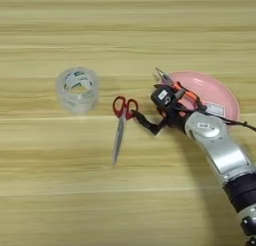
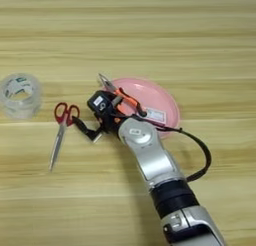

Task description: Move the objects on the table

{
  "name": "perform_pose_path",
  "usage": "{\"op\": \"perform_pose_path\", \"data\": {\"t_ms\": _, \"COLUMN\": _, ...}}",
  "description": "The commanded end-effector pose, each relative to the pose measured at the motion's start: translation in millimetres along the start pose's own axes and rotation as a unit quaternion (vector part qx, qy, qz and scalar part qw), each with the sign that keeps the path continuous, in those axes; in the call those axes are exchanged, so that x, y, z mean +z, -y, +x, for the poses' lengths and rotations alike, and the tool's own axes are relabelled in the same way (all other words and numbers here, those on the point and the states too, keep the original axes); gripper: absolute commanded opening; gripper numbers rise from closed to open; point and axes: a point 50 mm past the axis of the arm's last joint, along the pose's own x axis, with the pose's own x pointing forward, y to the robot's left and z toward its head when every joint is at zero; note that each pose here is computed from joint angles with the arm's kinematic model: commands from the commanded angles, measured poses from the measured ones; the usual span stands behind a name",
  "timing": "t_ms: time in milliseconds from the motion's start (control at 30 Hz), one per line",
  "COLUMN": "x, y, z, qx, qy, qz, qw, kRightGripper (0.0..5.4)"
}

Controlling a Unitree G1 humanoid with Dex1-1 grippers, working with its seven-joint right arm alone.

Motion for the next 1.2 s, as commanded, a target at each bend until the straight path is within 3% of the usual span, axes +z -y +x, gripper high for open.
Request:
{"op": "perform_pose_path", "data": {"t_ms": 33, "x": -5.5, "y": 15, "z": -7.1, "qx": -0.025, "qy": -0.029, "qz": -0.024, "qw": 0.9990, "kRightGripper": 5.36}}
{"op": "perform_pose_path", "data": {"t_ms": 367, "x": -4.1, "y": 19, "z": -9.5, "qx": -0.032, "qy": -0.028, "qz": -0.030, "qw": 0.9986, "kRightGripper": 5.36}}
{"op": "perform_pose_path", "data": {"t_ms": 867, "x": 55.2, "y": 2, "z": -12.9, "qx": -0.004, "qy": 0.120, "qz": -0.026, "qw": 0.9924, "kRightGripper": 5.36}}
{"op": "perform_pose_path", "data": {"t_ms": 1200, "x": 76.5, "y": -32, "z": 1.0, "qx": 0.053, "qy": 0.157, "qz": -0.015, "qw": 0.9861, "kRightGripper": 5.36}}
